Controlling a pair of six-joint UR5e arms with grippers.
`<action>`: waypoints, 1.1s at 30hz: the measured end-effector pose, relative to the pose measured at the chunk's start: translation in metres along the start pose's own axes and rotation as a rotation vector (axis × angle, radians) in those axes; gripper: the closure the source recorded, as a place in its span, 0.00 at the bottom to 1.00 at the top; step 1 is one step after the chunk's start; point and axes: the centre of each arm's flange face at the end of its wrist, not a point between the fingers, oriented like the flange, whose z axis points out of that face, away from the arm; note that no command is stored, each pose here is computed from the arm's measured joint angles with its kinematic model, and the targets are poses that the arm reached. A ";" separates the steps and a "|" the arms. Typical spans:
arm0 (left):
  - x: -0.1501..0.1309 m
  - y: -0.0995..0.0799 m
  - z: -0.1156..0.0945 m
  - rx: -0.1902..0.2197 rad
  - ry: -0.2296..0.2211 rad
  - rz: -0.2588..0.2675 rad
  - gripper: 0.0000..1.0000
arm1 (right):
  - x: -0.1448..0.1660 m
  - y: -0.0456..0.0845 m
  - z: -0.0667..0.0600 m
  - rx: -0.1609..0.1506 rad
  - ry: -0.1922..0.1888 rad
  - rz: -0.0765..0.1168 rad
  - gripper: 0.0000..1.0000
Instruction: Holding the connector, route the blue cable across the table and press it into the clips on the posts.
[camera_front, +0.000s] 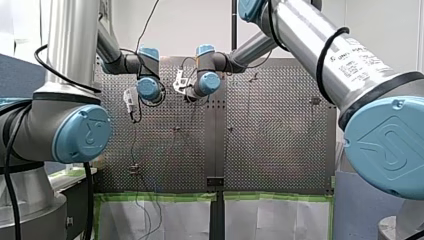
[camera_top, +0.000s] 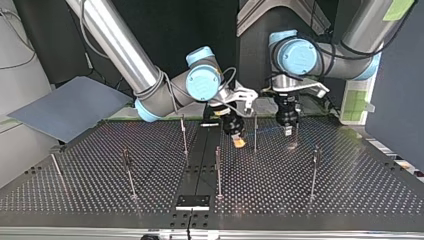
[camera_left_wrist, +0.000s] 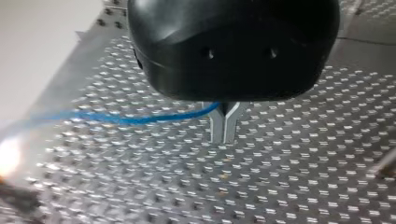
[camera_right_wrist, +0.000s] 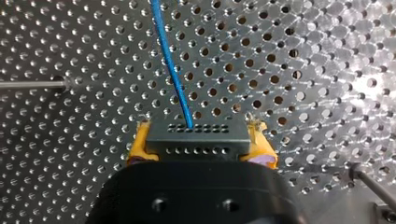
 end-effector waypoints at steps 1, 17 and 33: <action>0.008 0.001 -0.001 -0.003 0.008 -0.001 1.00 | -0.001 0.000 0.000 -0.001 -0.003 0.000 1.00; 0.099 0.028 -0.019 -0.023 0.118 0.004 1.00 | -0.059 0.006 -0.021 -0.015 -0.120 -0.054 1.00; 0.134 0.036 -0.021 0.053 0.128 -0.003 1.00 | -0.105 0.027 -0.037 -0.046 -0.200 -0.085 1.00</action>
